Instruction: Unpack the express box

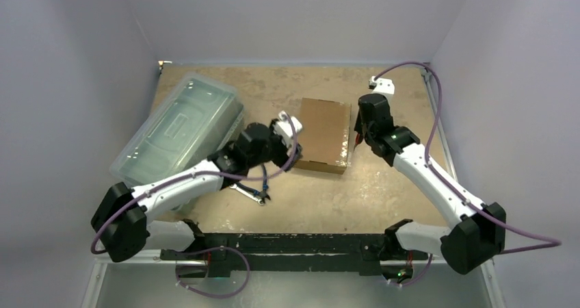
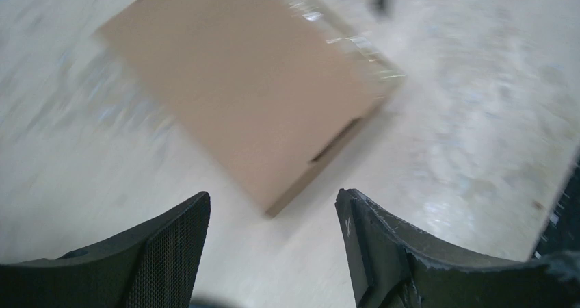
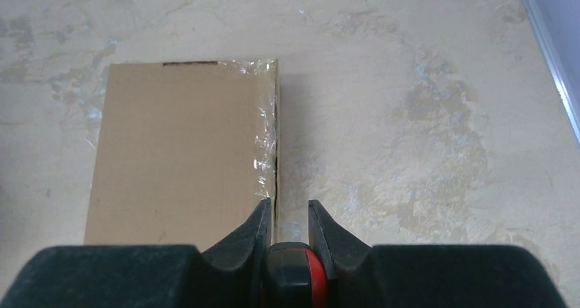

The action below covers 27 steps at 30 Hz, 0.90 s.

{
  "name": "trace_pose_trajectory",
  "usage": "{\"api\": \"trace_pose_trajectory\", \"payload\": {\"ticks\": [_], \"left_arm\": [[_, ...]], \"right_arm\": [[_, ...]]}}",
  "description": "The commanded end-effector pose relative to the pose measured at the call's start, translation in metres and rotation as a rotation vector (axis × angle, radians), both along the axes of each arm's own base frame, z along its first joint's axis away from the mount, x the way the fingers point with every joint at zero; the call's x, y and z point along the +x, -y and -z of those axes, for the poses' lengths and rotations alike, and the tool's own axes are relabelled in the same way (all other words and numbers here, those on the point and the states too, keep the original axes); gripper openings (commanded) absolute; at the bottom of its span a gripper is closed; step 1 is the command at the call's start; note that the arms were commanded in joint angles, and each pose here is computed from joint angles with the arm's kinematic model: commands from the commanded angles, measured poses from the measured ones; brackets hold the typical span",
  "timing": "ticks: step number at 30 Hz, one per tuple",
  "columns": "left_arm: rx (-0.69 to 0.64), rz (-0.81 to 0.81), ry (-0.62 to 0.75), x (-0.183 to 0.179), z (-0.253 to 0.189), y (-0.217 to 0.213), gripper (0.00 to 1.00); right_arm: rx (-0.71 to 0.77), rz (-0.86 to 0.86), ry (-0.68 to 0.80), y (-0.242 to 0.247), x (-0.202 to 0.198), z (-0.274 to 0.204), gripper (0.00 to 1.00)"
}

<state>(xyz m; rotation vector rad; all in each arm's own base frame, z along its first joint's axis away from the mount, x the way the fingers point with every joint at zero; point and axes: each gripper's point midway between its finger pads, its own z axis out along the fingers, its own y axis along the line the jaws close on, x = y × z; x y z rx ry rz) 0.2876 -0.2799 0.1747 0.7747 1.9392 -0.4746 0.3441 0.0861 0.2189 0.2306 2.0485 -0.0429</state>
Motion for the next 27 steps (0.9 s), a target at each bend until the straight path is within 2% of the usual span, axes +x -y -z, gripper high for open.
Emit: {"api": "trace_pose_trajectory", "payload": {"ticks": [1,5,9,14,18,22,27], "left_arm": [[-0.141,0.481,0.459,-0.039,-0.044,0.075,0.69],[0.007,0.683,0.598,-0.059,-0.014,0.107,0.69],[0.084,0.726,0.698,-0.064,0.014,0.125,0.70],[0.095,0.696,0.712,-0.055,0.035,0.149,0.70],[0.098,0.599,0.722,-0.040,0.044,0.153,0.68],[0.161,0.467,0.724,-0.022,0.055,0.150,0.63],[0.196,0.454,0.716,-0.021,0.062,0.150,0.58]], "right_arm": [[0.050,-0.011,0.046,-0.014,0.017,-0.016,0.00],[0.063,-0.017,0.070,-0.017,0.022,-0.019,0.00],[0.061,-0.009,0.074,-0.017,0.025,-0.022,0.00],[0.066,0.010,0.071,-0.016,0.027,-0.016,0.00],[0.077,0.028,0.079,-0.016,0.029,-0.018,0.00],[0.086,0.051,0.092,-0.014,0.032,-0.021,0.00],[0.089,0.067,0.104,-0.015,0.037,-0.023,0.00]]}}
